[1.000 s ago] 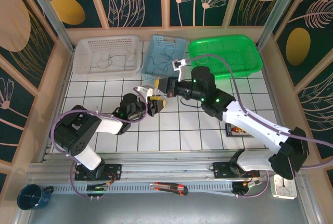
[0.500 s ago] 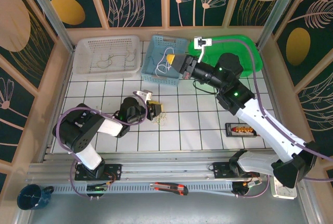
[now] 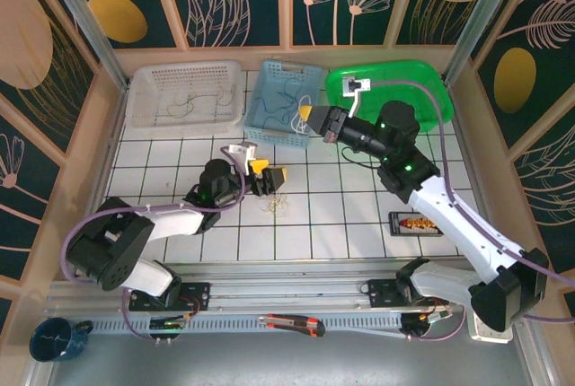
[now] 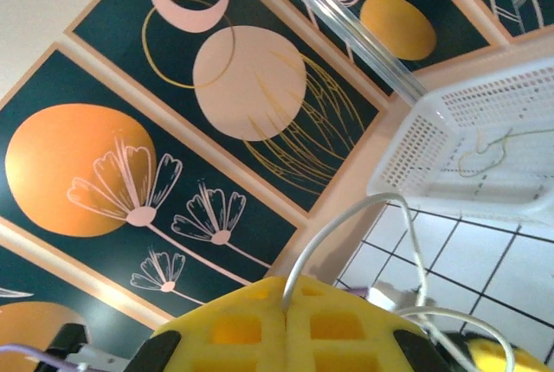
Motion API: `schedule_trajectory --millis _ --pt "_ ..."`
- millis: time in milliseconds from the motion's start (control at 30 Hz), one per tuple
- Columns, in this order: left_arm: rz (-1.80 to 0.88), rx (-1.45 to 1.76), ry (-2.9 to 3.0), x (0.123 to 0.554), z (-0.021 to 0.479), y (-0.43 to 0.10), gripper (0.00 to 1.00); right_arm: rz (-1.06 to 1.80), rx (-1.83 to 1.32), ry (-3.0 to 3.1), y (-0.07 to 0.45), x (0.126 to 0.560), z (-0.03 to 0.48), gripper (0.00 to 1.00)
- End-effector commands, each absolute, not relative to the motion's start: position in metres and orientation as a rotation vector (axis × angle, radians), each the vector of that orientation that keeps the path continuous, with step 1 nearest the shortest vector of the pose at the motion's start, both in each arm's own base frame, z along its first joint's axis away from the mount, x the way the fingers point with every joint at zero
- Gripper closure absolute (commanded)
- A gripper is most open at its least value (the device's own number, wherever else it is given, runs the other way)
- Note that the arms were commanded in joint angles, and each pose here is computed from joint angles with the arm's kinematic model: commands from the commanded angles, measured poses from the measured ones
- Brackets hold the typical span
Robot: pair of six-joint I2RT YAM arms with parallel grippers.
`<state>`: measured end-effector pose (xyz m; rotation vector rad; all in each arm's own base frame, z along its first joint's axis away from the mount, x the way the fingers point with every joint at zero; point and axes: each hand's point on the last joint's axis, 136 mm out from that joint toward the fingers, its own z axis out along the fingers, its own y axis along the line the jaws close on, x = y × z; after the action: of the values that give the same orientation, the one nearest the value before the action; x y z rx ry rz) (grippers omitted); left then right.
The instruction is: Untangle the cables
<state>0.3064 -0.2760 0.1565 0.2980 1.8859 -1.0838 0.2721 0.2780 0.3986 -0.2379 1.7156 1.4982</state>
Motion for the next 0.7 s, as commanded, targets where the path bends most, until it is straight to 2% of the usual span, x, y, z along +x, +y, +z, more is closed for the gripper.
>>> schedule_trajectory --millis 0,133,667 --pt "-1.19 0.256 1.853 0.305 0.189 -0.285 0.15 1.541 -0.276 1.655 0.272 0.261 0.406 1.0" --pt "-1.286 0.284 1.764 0.298 0.219 -0.291 0.13 1.547 -0.226 1.664 0.26 0.272 0.396 1.0" --pt "-1.294 0.402 1.597 0.298 0.273 -0.301 0.16 1.675 -0.229 1.677 0.266 0.264 0.379 1.0"
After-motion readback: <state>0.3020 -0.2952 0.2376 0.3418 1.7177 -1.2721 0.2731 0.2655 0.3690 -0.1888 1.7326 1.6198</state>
